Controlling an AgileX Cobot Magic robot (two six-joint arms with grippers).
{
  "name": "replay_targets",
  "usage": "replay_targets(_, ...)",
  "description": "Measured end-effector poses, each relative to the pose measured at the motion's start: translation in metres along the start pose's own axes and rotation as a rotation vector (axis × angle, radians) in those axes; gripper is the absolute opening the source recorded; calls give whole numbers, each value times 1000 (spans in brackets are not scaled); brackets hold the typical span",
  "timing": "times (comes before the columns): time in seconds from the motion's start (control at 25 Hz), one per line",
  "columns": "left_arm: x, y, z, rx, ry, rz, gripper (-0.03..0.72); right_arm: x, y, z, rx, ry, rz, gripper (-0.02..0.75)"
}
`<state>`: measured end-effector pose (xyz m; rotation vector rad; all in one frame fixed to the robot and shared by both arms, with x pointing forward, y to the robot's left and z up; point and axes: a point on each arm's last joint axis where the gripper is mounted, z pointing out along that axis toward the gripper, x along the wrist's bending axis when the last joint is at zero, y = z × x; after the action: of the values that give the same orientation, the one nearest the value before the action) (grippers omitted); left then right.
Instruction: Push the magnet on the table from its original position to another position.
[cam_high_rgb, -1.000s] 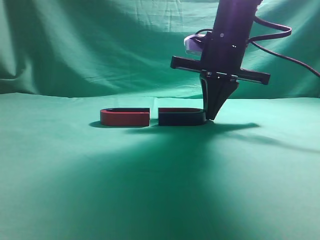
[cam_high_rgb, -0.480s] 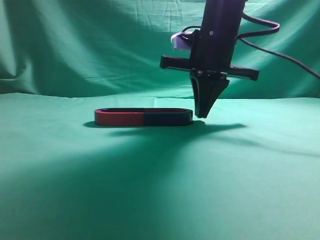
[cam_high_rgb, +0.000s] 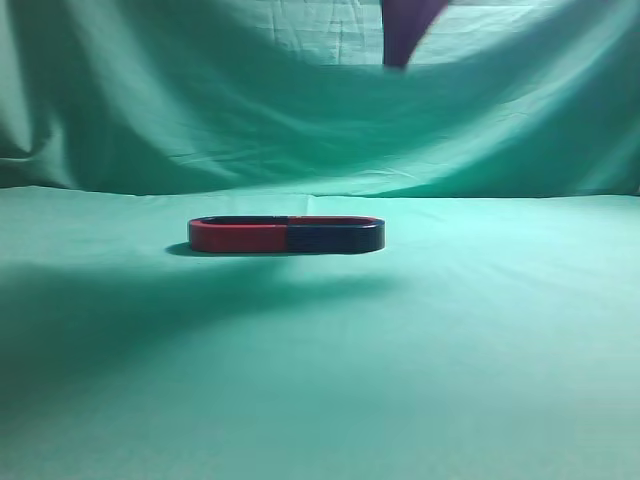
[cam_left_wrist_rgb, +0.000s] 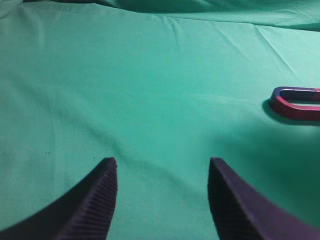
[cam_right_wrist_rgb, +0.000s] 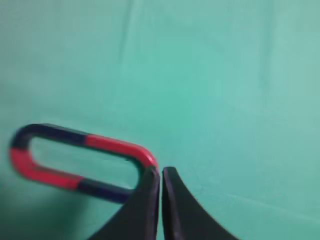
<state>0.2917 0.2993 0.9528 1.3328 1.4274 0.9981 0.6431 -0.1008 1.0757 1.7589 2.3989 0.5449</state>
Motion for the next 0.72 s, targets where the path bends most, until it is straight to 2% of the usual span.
replay_targets(0.2,0,0,0,0,0,0,372,15,-13,-93,-179,34,-36,0)
replay_targets(0.36,0,0,0,0,0,0,372,21,-38,-146,-263,51,-61,0)
replay_targets(0.72,0,0,0,0,0,0,372,17,-121,-191,-267,-4,-60,0)
